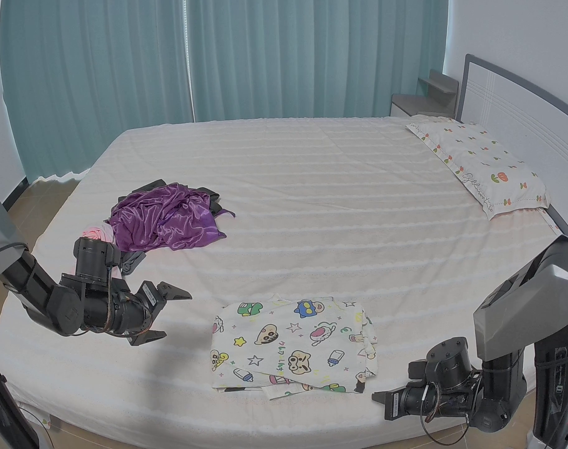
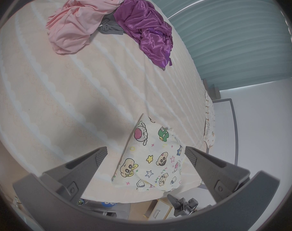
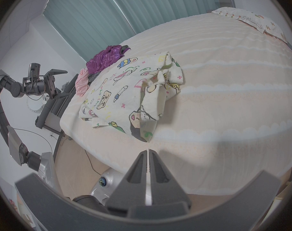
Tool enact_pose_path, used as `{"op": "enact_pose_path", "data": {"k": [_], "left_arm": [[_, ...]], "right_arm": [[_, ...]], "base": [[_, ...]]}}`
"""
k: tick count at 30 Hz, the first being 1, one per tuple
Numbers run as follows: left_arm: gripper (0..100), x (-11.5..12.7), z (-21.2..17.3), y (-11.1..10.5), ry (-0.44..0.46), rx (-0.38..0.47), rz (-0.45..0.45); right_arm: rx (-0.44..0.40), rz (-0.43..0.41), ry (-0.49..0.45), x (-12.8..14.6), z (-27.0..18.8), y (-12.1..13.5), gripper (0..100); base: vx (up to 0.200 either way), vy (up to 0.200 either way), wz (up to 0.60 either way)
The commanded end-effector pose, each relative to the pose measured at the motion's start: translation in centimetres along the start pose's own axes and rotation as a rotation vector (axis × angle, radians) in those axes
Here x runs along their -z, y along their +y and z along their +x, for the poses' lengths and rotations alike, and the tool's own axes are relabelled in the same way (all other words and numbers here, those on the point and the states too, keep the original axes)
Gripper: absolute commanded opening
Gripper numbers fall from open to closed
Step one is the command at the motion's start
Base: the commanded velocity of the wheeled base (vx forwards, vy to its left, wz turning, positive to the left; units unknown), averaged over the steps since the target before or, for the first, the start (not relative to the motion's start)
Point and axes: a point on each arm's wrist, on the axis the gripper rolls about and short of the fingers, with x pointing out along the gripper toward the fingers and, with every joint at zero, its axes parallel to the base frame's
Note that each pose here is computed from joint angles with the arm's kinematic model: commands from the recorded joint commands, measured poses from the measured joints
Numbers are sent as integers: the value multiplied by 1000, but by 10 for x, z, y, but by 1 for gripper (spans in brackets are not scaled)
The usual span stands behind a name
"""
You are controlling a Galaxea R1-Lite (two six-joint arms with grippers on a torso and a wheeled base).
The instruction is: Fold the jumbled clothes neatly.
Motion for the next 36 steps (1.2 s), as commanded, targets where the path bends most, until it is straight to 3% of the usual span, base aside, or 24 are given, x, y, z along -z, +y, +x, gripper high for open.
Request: {"op": "enact_pose_path", "data": {"k": [1,5,8,11,12,13,19,25,36], "left_arm": [[100,8,5,1,22,-16,10],[100,9,5,1,28,-10,15],[100,12,5,2,18,25,29],[100,14,7,2,20,37,38],[100,20,12,3,18,68,63],[100,21,13,3,18,77,68],[100,29,31,11,3,121,102],[100,30,31,12,2,120,104],[100,30,32,12,4,120,105]], "right_arm": [[-4,0,-29,-6,1,-1,100],[-8,18,-110,-22,-8,-3,100],[-21,41,-249,-54,-18,-8,100],[-21,49,-282,-64,-17,-10,100],[-23,68,-338,-89,-5,-15,100],[-25,74,-346,-95,-1,-16,100],[-118,204,-309,-121,44,-17,100],[-121,196,-253,-108,78,-14,100],[-119,196,-255,-108,81,-15,100]], "base": [[0,0,0],[0,0,0],[0,0,0],[0,0,0],[0,0,0],[0,0,0],[0,0,0],[0,0,0],[0,0,0]]}}
